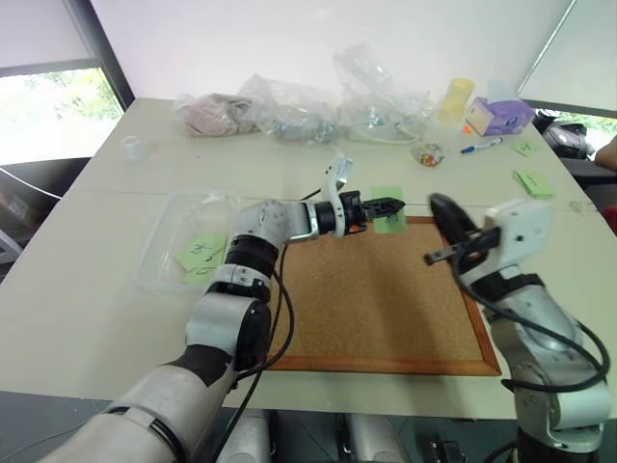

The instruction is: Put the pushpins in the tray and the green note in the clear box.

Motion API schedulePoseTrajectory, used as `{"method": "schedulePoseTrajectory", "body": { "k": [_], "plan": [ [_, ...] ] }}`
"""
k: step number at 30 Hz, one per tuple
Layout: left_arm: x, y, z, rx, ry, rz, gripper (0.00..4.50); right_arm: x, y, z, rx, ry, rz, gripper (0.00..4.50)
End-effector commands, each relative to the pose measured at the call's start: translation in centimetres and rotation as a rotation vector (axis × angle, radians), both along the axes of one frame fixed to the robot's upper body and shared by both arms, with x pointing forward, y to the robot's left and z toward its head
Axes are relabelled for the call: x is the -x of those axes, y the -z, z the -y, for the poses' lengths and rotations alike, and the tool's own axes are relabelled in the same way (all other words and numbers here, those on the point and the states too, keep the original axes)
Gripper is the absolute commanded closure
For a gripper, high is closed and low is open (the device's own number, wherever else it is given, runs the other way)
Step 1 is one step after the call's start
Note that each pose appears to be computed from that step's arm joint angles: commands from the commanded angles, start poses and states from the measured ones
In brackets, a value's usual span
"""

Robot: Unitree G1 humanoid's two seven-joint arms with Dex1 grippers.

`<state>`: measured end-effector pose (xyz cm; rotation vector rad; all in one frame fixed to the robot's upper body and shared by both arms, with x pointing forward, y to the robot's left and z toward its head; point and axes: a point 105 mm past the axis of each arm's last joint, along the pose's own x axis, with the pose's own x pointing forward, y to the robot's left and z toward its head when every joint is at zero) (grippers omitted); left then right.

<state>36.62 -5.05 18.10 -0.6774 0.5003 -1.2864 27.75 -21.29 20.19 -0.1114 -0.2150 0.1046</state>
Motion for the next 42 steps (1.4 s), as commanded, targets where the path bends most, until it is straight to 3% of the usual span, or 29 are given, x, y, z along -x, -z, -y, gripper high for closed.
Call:
{"method": "schedulePoseTrajectory", "body": {
  "k": [1,7,19,22,29,37,42],
  "plan": [
    [2.3,-2.1,0.1,0.023,0.102,0.14,4.48,0.1,2.5,4.8,-0.009,0.185,-0.113,4.5],
    [4.7,-2.9,-0.8,0.053,0.141,0.252,4.48,-0.2,6.7,8.8,0.026,0.296,-0.296,4.5],
    [5.2,-2.8,-0.9,0.072,0.096,0.254,4.48,-1.0,9.6,10.4,-0.006,0.279,-0.389,4.5],
    [5.2,-2.7,-0.9,0.073,0.095,0.251,4.5,-1.2,9.4,10.5,-0.023,0.273,-0.38,3.68],
    [5.3,-2.5,-0.6,0.072,0.097,0.247,4.5,-1.2,9.4,10.7,-0.057,0.276,-0.371,0.11],
    [5.1,-2.6,-0.6,0.075,0.086,0.254,4.5,-1.1,8.3,10.6,-0.103,0.271,-0.309,0.04],
    [3.5,-4.1,-1.7,0.084,-0.017,0.337,4.5,-0.9,5.3,10.9,-0.09,0.3,-0.167,0.04]
  ]
}}
